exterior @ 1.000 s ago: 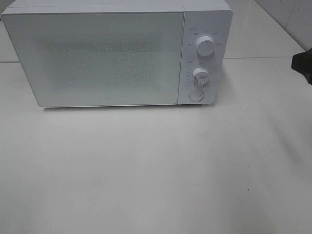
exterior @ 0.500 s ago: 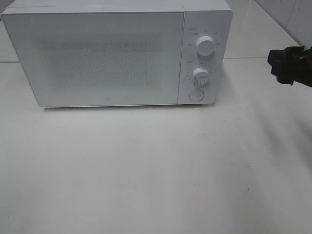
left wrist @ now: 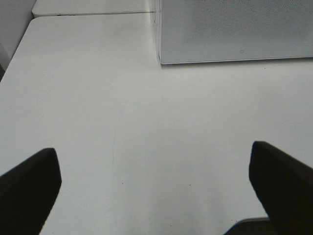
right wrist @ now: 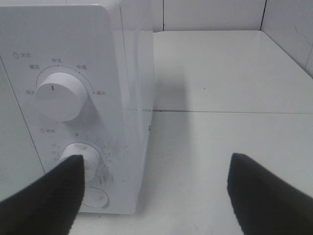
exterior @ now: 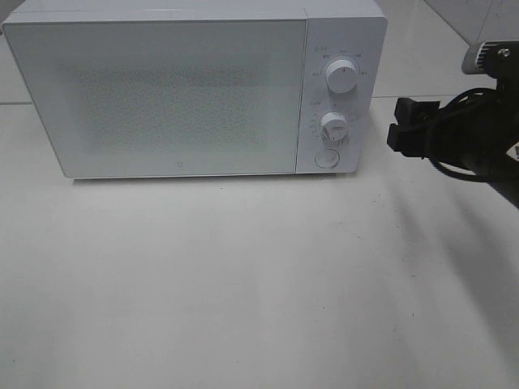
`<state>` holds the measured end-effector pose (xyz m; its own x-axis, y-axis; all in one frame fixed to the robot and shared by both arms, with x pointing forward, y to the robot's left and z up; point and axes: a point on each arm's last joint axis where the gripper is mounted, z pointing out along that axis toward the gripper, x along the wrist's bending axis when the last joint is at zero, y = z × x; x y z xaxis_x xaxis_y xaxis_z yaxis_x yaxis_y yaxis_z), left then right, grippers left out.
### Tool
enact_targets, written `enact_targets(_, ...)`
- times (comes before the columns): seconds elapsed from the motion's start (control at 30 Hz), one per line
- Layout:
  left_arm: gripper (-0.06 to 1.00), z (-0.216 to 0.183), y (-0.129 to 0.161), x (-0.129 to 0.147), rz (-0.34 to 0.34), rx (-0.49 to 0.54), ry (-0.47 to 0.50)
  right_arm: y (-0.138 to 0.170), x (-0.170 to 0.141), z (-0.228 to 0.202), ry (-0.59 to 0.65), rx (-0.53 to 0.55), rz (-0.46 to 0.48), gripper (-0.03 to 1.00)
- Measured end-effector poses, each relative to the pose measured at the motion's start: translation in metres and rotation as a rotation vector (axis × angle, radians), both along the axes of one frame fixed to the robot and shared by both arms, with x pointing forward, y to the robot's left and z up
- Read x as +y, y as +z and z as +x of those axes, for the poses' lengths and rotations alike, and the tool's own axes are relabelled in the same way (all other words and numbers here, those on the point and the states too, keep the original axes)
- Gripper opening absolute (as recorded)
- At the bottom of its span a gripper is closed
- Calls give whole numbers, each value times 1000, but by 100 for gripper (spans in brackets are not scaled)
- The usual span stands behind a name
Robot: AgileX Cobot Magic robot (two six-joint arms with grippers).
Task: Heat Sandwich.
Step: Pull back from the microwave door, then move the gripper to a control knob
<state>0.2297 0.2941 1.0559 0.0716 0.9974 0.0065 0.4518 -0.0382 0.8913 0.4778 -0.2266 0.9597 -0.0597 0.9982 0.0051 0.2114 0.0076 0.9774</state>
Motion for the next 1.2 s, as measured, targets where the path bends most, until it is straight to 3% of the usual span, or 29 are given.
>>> enact_targets(0.33, 97, 0, 0, 0, 0, 0, 0, -24, 29, -2, 8, -20, -21, 76)
enact_targets(0.77, 97, 0, 0, 0, 0, 0, 0, -35, 68, 15, 31, -45, -4, 76)
enact_targets(1.2, 97, 0, 0, 0, 0, 0, 0, -49, 86, 37, 20, -38, -3, 76)
